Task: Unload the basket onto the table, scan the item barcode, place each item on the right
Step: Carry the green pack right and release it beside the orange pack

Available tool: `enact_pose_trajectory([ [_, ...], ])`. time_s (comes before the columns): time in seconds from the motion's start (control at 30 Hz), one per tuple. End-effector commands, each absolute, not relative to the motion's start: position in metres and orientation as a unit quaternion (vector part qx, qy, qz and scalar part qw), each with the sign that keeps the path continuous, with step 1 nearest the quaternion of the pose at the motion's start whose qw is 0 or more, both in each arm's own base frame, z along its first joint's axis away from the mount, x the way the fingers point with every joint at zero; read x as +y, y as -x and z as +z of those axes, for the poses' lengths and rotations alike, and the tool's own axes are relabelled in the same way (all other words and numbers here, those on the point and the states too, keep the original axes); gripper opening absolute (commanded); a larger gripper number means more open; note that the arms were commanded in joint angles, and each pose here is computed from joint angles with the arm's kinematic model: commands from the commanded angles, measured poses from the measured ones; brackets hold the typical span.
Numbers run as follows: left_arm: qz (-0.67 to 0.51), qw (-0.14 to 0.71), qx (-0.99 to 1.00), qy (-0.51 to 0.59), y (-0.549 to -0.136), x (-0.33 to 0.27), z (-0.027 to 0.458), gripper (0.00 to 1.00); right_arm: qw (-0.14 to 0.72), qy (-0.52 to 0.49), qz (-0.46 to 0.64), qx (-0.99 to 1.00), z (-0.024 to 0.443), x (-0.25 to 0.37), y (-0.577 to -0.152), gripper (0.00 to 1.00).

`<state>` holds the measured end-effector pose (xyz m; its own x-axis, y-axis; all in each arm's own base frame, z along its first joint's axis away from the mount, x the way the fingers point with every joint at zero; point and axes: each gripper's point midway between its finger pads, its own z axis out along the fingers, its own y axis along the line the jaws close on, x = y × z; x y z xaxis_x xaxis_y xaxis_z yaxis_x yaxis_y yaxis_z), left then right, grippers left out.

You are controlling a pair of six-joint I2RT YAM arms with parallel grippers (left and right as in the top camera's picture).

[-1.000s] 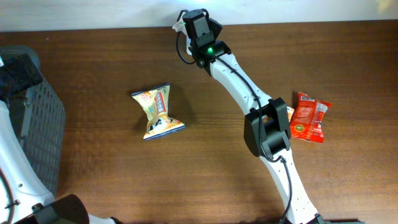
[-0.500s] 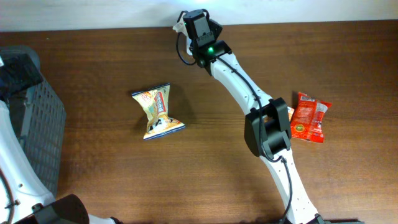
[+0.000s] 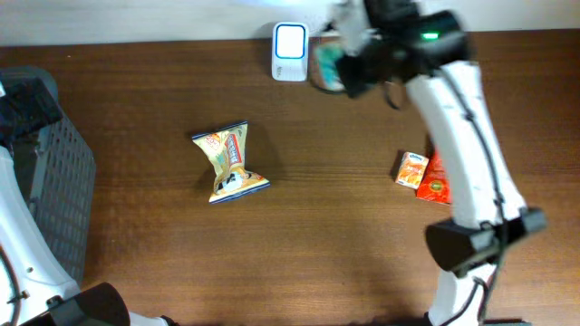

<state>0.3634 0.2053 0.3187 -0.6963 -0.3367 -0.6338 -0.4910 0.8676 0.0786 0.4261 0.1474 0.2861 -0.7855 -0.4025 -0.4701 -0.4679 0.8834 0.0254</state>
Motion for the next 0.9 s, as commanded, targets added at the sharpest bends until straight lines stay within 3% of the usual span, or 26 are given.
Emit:
enact_pose_trajectory([
  [0.0,0.125,0.318,0.914,0.221,-0.362,0.206,0.320,0.99,0.109,0.138,0.054,0.983,0.224,0.105,-0.418,0.04],
  [0.13,0.125,0.318,0.914,0.221,-0.362,0.206,0.320,0.99,0.022,0.049,0.047,0.997,0.163,0.059,-0.411,0.04],
  [0.33,0.125,0.318,0.914,0.221,-0.362,0.206,0.320,0.99,-0.033,-0.022,0.048,0.998,0.065,0.011,-0.396,0.04],
  [0.37,0.125,0.318,0.914,0.221,-0.362,0.206,0.320,0.99,-0.047,-0.042,0.048,0.997,0.044,0.000,-0.386,0.21],
  [0.4,0.125,0.318,0.914,0.221,-0.362,0.206,0.320,0.99,-0.053,-0.048,0.049,0.996,0.039,-0.005,-0.382,0.27],
  [0.5,0.125,0.318,0.914,0.221,-0.362,0.206,0.320,0.99,-0.055,-0.059,0.050,0.995,0.040,-0.013,-0.379,0.38],
  [0.87,0.125,0.318,0.914,0.221,-0.362,0.206,0.320,0.99,0.026,0.002,0.114,0.993,0.152,0.025,-0.409,0.45],
])
